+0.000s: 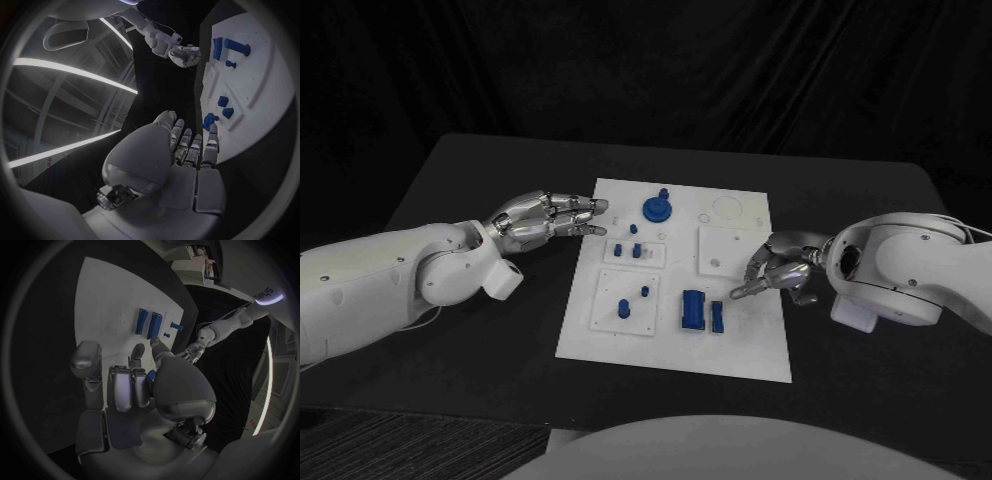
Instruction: Assemble the parts on the task board
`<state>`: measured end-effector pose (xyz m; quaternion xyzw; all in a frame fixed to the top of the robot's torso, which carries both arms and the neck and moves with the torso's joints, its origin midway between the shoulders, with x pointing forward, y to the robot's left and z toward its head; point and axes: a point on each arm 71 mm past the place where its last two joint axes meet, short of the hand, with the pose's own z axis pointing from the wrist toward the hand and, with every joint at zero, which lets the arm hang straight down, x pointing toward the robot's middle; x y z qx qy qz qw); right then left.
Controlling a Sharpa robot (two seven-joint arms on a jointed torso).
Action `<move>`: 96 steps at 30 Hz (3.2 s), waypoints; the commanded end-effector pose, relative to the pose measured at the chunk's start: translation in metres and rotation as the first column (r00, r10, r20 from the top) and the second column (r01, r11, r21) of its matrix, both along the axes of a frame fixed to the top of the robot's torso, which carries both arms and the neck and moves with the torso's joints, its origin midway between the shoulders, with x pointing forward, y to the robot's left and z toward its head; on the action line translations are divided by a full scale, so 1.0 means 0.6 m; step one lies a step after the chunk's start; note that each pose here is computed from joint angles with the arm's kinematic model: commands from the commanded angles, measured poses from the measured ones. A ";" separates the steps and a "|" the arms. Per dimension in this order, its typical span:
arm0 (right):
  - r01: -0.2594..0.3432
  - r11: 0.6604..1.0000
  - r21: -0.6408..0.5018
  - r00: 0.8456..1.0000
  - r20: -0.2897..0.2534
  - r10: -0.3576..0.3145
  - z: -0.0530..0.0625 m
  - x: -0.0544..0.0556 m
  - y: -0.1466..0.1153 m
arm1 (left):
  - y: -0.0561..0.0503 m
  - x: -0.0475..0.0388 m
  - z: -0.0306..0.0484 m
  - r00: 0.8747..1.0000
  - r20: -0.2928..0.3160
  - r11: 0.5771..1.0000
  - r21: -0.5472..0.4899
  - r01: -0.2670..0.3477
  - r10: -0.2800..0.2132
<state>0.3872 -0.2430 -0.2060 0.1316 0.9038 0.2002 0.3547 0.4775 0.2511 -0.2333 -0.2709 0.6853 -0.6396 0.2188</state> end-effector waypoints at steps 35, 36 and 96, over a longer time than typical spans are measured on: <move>-0.142 0.981 -0.131 0.989 -0.053 0.136 -0.063 -0.023 0.028 | -0.002 -0.002 -0.001 1.000 -0.006 1.000 -0.018 0.012 -0.012; -0.141 0.981 -0.131 0.989 -0.052 0.135 -0.063 -0.023 0.029 | -0.002 -0.002 -0.001 1.000 -0.006 1.000 -0.018 0.012 -0.012; -0.179 0.984 -0.010 0.981 -0.077 0.178 -0.081 -0.027 0.041 | 0.007 -0.005 0.003 1.000 0.019 0.999 -0.030 -0.015 0.016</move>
